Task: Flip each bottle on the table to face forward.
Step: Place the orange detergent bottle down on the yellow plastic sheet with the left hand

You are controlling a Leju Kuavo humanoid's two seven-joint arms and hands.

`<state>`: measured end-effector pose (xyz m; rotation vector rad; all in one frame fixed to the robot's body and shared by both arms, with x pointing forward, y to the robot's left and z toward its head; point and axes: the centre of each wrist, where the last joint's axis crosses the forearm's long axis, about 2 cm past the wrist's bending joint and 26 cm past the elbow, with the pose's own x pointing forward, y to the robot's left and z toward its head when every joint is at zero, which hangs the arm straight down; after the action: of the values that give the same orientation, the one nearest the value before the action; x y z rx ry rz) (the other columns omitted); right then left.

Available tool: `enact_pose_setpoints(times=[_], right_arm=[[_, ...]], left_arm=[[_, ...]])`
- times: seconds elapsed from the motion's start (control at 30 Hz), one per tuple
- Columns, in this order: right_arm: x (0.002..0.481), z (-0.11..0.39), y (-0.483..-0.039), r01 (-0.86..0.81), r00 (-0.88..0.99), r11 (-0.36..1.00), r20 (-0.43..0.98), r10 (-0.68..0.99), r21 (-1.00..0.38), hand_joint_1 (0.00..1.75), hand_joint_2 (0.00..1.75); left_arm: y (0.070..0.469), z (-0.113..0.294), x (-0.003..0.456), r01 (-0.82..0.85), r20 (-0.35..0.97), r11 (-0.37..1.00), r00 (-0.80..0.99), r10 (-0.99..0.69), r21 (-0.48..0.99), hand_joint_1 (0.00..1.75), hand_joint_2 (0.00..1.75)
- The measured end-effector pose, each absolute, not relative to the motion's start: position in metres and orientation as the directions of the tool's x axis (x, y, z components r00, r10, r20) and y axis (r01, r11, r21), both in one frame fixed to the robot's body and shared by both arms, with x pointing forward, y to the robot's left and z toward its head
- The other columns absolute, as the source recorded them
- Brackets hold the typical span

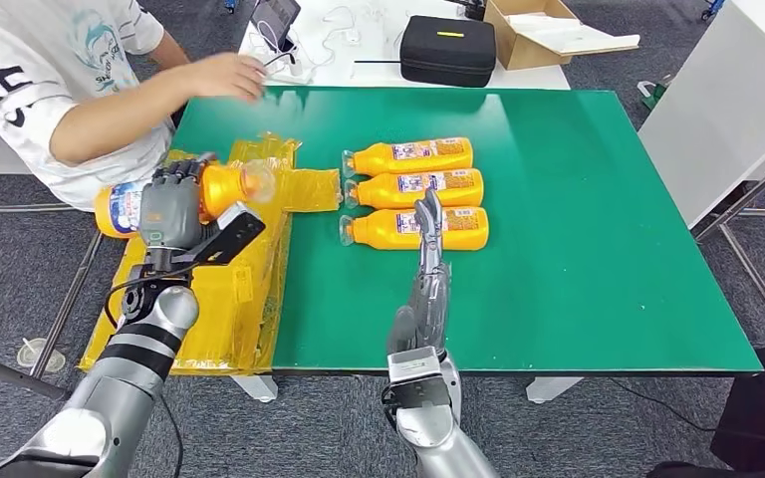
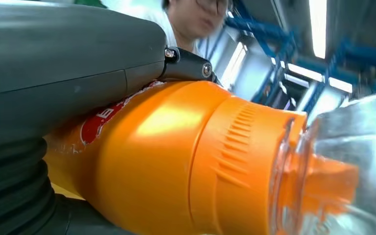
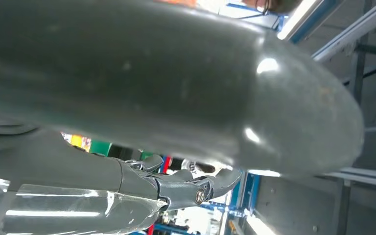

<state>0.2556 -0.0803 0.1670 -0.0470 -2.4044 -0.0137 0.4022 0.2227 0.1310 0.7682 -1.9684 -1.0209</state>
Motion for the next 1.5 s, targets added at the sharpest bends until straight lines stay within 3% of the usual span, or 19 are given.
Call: enact_pose_setpoints(times=[0.17, 0.37, 0.8, 0.87, 0.9, 0.93, 1.0, 1.03, 1.07, 1.2, 1.5], right_arm=[[0.256, 0.166, -0.08, -0.012, -0.733, 1.0, 0.68, -0.011, 0.003, 0.0, 0.0], [0.256, 0.163, -0.079, -0.049, -0.724, 0.999, 0.689, -0.035, 0.0, 0.0, 0.0], [0.253, 0.155, -0.074, -0.105, -0.7, 0.994, 0.712, -0.061, -0.018, 0.0, 0.0], [0.253, 0.153, -0.073, -0.111, -0.696, 0.994, 0.715, -0.064, -0.019, 0.0, 0.0], [0.253, 0.153, -0.073, -0.113, -0.694, 0.993, 0.717, -0.065, -0.019, 0.0, 0.44], [0.253, 0.153, -0.072, -0.116, -0.692, 0.993, 0.719, -0.067, -0.019, 0.0, 0.87], [0.252, 0.152, -0.072, -0.121, -0.688, 0.993, 0.722, -0.07, -0.019, 0.0, 1.75], [0.252, 0.151, -0.071, -0.122, -0.686, 0.992, 0.724, -0.07, -0.019, 0.0, 1.75], [0.252, 0.151, -0.071, -0.124, -0.685, 0.992, 0.725, -0.071, -0.02, 0.0, 1.75], [0.252, 0.149, -0.07, -0.133, -0.678, 0.991, 0.731, -0.075, -0.021, 0.0, 1.75], [0.252, 0.146, -0.069, -0.143, -0.665, 0.99, 0.743, -0.082, -0.018, 0.0, 1.75]], left_arm=[[0.237, 0.116, 0.405, 0.058, 0.326, 0.348, -0.517, -0.791, 0.936, 1.75, 1.75], [0.263, 0.102, 0.406, 0.287, 0.363, 0.249, -0.471, -0.804, 0.925, 1.75, 1.75], [0.29, 0.084, 0.397, 0.472, 0.379, 0.183, -0.363, -0.851, 0.862, 1.74, 1.75], [0.292, 0.08, 0.394, 0.486, 0.387, 0.186, -0.354, -0.852, 0.854, 1.5, 1.75], [0.293, 0.079, 0.394, 0.491, 0.389, 0.186, -0.351, -0.852, 0.851, 1.27, 1.75], [0.294, 0.078, 0.393, 0.497, 0.391, 0.186, -0.349, -0.852, 0.848, 0.86, 1.75], [0.294, 0.076, 0.391, 0.512, 0.399, 0.187, -0.344, -0.85, 0.839, 0.24, 1.75], [0.295, 0.075, 0.39, 0.523, 0.408, 0.19, -0.341, -0.847, 0.831, 0.03, 1.75], [0.295, 0.074, 0.389, 0.534, 0.418, 0.194, -0.338, -0.844, 0.823, 0.02, 1.75], [0.295, 0.07, 0.386, 0.571, 0.465, 0.22, -0.328, -0.823, 0.791, 0.0, 0.0], [0.3, 0.068, 0.385, 0.656, 0.598, 0.296, -0.297, -0.744, 0.694, 0.0, 0.0]])
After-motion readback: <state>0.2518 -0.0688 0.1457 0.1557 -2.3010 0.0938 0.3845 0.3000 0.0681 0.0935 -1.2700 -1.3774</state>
